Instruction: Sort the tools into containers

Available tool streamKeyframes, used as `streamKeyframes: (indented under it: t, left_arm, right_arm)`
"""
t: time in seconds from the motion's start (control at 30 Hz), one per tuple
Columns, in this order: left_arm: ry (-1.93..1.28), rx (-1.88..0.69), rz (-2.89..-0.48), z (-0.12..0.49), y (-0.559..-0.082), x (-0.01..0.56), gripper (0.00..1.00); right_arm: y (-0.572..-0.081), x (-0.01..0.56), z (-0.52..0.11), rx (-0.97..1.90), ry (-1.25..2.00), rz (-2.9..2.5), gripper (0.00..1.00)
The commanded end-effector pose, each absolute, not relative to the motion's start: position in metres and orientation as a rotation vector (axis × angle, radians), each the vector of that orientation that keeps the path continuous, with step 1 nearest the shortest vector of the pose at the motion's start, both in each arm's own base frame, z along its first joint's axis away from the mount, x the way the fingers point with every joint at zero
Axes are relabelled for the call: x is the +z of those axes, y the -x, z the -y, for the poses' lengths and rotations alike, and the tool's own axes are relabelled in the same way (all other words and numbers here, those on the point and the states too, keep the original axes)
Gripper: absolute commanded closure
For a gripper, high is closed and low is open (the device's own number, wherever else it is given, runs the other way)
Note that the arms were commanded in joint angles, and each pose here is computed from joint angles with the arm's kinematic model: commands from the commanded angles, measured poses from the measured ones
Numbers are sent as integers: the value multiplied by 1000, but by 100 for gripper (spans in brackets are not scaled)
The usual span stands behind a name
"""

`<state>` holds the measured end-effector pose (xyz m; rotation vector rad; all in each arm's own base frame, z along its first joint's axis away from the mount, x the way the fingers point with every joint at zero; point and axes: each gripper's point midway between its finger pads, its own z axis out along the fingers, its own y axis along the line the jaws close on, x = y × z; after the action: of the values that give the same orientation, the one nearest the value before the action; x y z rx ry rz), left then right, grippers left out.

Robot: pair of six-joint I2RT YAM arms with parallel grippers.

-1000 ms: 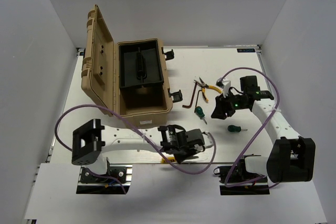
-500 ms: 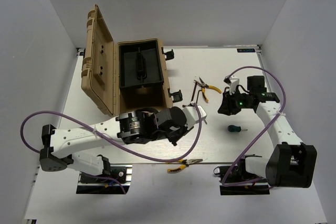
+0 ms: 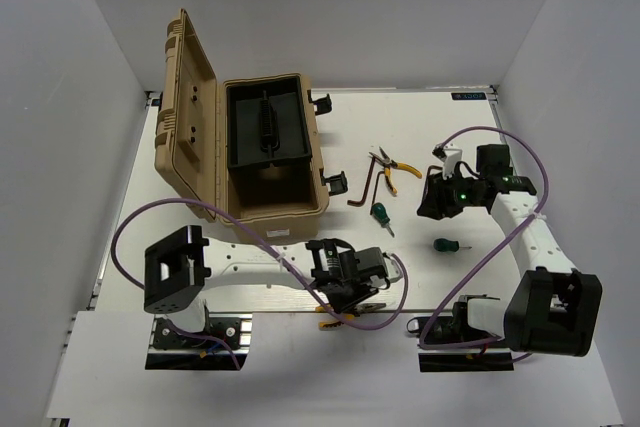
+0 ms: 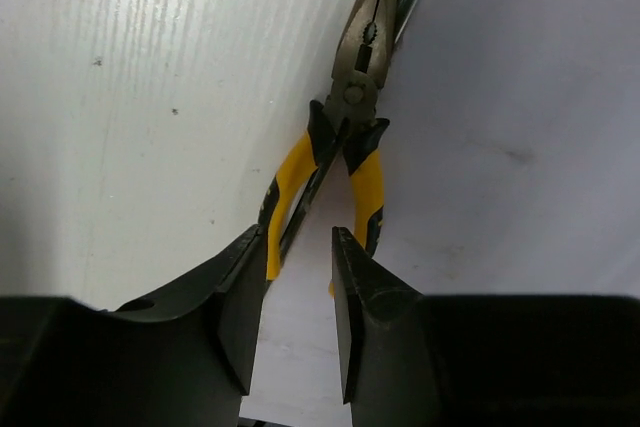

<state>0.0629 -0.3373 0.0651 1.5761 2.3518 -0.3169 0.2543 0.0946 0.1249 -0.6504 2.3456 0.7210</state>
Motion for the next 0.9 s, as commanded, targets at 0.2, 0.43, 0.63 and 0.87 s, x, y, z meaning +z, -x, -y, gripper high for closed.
streamKeyframes:
  t: [0.2,0.43,0.63,0.87]
  left_arm:
    - [-1589,-539,-2363,356,-36,61,56]
    - [-1635,-581,-2378,360,-24,53,52]
    - [-1675,-519,-2400,354,-18,38,49]
    - [-1665,-426,-2433,345,-24,21,48]
  right_arm:
    - [-255,127,-95,764,638,-2339,60]
    - [-255,127,-94,771,632,-2341,60]
    - [-253,127,-95,782,630,-2341,60]
    - [-253,128,-94,795,629,-2335,60]
